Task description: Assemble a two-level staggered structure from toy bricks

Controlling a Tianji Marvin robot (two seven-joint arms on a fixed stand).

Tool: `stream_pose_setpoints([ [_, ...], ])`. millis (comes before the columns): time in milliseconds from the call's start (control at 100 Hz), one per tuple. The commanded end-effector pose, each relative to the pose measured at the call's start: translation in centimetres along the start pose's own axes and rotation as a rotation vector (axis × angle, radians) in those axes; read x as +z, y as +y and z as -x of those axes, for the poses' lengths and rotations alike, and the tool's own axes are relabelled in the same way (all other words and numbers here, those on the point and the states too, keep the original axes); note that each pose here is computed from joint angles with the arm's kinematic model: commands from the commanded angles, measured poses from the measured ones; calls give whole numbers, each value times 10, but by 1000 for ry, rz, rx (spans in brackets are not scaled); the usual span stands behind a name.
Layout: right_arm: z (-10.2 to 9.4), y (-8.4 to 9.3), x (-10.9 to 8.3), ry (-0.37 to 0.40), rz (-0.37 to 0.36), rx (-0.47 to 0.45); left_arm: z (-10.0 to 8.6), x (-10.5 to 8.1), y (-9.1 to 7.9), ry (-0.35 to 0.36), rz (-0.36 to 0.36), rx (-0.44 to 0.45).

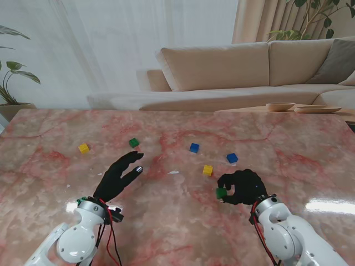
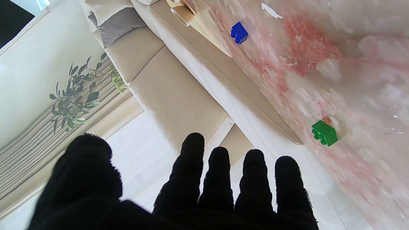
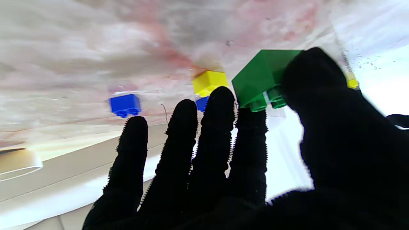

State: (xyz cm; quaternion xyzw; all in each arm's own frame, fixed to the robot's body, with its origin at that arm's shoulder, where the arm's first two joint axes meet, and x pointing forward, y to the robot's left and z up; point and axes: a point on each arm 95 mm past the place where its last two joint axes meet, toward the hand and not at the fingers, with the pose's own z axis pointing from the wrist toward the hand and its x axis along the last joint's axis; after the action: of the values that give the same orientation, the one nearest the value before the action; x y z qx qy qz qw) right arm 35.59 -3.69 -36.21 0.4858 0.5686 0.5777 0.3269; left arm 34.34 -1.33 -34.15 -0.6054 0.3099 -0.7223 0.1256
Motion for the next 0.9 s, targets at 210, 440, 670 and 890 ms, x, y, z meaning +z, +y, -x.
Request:
stream_pose_setpoints([
  [210,-45,-6,27,44,16,23,0,-1,-1,2,6,3],
  [440,-74,-14,43,37,15,25,-1,0,-1,13,13,0],
  [670,-91,-13,46,40,2,18,-2,0,-1,17,12,1],
  [890,-100,-24,53,58,-17,18,-2,0,-1,20,20,2],
])
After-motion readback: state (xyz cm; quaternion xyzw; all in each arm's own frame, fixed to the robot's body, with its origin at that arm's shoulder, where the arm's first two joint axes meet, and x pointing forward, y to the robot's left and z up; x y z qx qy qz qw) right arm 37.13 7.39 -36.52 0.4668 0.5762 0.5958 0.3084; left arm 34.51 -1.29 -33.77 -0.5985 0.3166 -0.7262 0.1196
